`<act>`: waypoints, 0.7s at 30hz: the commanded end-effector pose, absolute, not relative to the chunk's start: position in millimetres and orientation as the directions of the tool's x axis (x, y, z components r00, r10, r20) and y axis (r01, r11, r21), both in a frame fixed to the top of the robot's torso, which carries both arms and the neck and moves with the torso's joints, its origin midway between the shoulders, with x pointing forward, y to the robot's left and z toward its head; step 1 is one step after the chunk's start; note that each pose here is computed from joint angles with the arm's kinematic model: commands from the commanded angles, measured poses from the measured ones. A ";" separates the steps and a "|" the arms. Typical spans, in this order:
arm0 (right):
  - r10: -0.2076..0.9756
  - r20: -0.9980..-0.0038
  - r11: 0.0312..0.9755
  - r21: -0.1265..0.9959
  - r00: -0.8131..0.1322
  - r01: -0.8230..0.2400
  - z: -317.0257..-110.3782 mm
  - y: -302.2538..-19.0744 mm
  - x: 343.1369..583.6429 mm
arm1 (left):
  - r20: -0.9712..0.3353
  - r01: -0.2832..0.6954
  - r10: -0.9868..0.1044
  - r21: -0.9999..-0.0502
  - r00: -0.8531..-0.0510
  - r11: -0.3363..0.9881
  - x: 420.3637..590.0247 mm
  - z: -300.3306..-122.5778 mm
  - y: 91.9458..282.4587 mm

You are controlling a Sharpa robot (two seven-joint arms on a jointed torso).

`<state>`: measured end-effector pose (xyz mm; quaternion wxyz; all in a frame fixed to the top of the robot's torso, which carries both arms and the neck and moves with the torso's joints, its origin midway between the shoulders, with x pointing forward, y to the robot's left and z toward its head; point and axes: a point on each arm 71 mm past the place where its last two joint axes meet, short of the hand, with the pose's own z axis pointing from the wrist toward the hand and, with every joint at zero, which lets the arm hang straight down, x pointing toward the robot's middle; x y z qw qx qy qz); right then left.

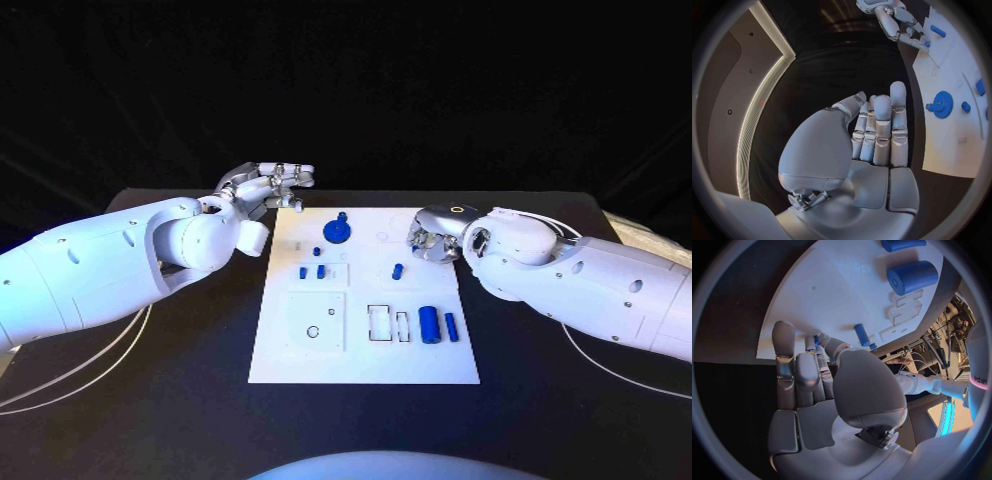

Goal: Assemble the parts on the task board

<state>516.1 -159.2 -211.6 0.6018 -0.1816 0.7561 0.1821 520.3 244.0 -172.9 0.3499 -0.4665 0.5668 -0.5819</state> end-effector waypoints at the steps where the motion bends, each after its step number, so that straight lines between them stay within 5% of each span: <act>1: -0.080 -0.963 0.863 0.063 -0.258 -0.501 -220.1 -155.4 512.9 | 0.154 -0.111 -0.925 -0.986 -0.347 -0.122 519.9 -171.3 241.1; 21: -0.086 -0.973 0.873 0.031 -0.216 -0.487 -221.5 -152.1 513.3 | 0.155 -0.107 -0.921 -0.986 -0.357 -0.124 520.6 -171.3 240.9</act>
